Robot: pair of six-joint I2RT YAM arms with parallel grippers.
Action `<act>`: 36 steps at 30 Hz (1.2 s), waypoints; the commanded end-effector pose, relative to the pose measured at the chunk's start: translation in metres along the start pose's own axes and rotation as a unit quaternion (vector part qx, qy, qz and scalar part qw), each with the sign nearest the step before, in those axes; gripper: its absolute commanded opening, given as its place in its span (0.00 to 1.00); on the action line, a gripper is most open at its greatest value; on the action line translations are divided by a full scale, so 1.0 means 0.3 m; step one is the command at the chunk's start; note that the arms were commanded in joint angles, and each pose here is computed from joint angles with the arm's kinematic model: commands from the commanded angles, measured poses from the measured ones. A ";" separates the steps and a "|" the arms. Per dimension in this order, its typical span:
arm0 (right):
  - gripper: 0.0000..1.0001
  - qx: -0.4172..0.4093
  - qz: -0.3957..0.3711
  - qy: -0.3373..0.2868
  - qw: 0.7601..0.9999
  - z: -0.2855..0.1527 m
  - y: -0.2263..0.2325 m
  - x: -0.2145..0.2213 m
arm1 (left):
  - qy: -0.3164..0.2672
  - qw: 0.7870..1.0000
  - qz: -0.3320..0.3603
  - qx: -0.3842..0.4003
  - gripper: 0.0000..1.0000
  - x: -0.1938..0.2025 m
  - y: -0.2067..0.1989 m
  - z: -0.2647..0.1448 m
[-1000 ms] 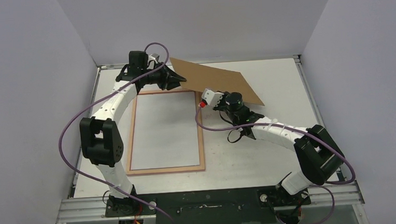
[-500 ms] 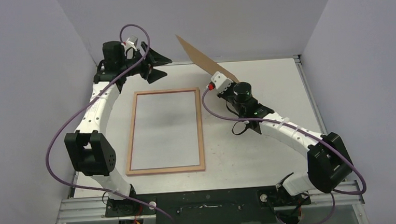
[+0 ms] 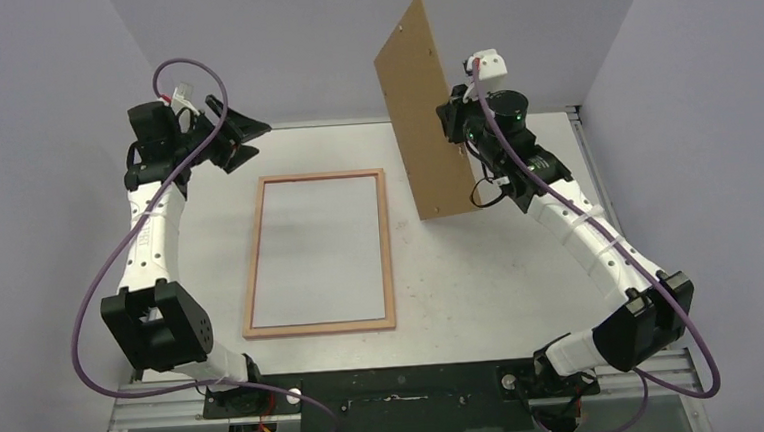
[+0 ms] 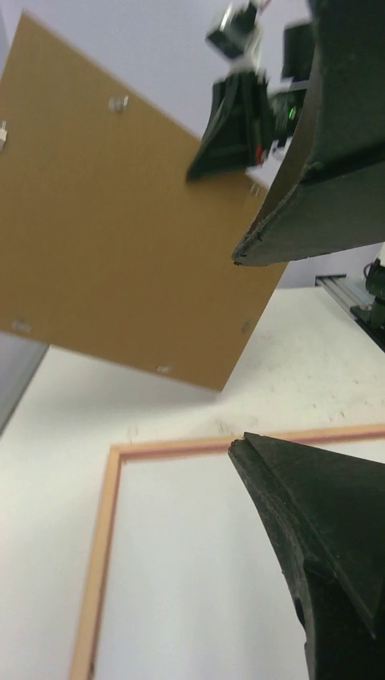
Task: Put the photo into the frame
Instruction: Turn over the photo frame item at the center of the board, then move the photo frame to the center of the board.
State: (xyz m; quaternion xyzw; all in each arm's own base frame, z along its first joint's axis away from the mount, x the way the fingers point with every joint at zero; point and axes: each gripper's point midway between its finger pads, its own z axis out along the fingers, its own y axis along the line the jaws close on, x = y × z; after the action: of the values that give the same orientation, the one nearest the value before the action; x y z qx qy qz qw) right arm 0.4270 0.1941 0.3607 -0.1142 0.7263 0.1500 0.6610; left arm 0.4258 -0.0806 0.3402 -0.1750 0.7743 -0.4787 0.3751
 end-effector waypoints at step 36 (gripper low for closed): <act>0.00 -0.096 0.378 0.007 0.921 -0.155 0.095 -0.209 | 0.163 0.896 -0.010 -0.412 0.49 0.355 1.039 -0.149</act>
State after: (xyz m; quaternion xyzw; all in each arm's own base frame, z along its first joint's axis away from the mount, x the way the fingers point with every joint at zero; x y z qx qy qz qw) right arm 0.3938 0.2011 0.3596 0.1341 0.7720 0.4001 0.4754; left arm 0.3454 0.0244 0.0421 -0.2532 0.9477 -0.1467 0.1273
